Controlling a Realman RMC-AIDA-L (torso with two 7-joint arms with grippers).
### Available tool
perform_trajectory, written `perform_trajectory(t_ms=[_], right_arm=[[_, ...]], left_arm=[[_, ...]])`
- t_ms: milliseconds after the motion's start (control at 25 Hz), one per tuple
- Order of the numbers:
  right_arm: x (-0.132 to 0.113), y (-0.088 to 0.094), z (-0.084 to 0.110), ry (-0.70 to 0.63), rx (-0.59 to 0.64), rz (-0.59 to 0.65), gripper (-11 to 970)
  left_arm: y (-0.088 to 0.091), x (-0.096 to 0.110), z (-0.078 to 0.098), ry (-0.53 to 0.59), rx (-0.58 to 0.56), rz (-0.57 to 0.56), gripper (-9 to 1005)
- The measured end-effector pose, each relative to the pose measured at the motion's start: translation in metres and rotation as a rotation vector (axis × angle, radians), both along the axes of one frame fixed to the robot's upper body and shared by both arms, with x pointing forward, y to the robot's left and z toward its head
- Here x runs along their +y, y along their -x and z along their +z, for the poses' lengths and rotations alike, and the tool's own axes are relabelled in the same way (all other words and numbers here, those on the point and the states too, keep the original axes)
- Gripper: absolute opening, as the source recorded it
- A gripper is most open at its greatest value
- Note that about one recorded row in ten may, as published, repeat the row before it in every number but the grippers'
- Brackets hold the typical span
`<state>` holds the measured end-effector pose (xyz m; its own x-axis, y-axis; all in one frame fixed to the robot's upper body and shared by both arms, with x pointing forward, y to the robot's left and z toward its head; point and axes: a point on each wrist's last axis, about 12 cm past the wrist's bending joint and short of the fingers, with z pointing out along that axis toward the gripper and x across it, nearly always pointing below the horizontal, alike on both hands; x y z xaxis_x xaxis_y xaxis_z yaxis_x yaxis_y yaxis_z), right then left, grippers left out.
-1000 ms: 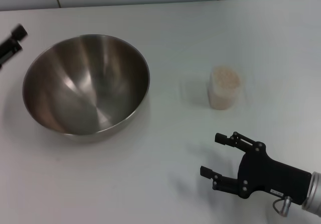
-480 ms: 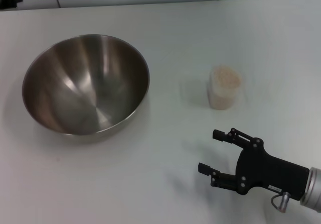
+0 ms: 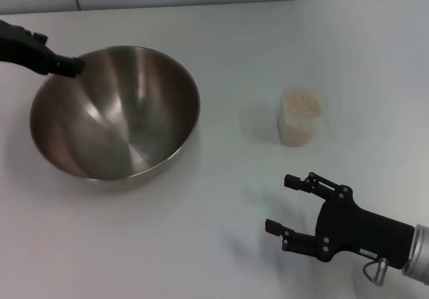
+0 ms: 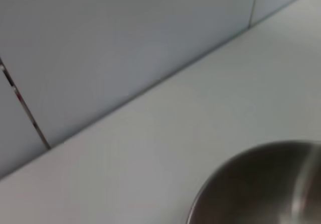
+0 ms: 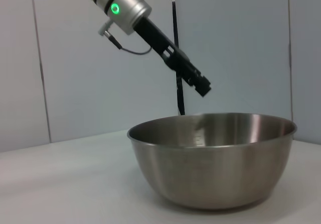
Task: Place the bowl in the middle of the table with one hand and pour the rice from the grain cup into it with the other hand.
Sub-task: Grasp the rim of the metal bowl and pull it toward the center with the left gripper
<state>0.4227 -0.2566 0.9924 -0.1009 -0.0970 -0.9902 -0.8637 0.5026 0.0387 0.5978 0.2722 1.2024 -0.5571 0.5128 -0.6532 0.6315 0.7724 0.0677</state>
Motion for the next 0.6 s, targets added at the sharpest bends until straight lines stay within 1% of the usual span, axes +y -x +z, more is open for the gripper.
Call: perform_trajectory(t_ms=[80,120,160,200,360,400,480,600], right_arm=[[0.000,0.000,0.000,0.000,0.000,0.003,799],[0.000,0.000,0.000,0.000,0.000,0.003,799],[0.000,0.000,0.000,0.000,0.000,0.005,798],[0.001,0.000,0.000,0.000,0.000,0.009,798],[0.001,0.000,0.001,-0.001,-0.002,0.011,796],[0.001,-0.001,0.001,-0.003,-0.003,0.013,796],[0.002,-0.001,0.001,-0.003,-0.004,0.014,795],[0.002,-0.002,0.001,-0.003,-0.006,0.015,794]], left_arm=[[-0.003,0.000,-0.009,-0.001,0.019,0.009,821],[-0.003,0.000,-0.009,-0.001,0.019,0.009,820],[-0.004,0.001,-0.013,-0.005,0.023,0.017,820],[-0.007,0.003,-0.021,-0.019,0.030,0.036,819],[-0.010,0.006,-0.028,-0.033,0.039,0.052,817],[-0.014,0.010,-0.042,-0.062,0.064,0.077,817],[-0.015,0.010,-0.044,-0.067,0.070,0.079,816],[-0.016,0.009,-0.054,-0.077,0.094,0.082,814]])
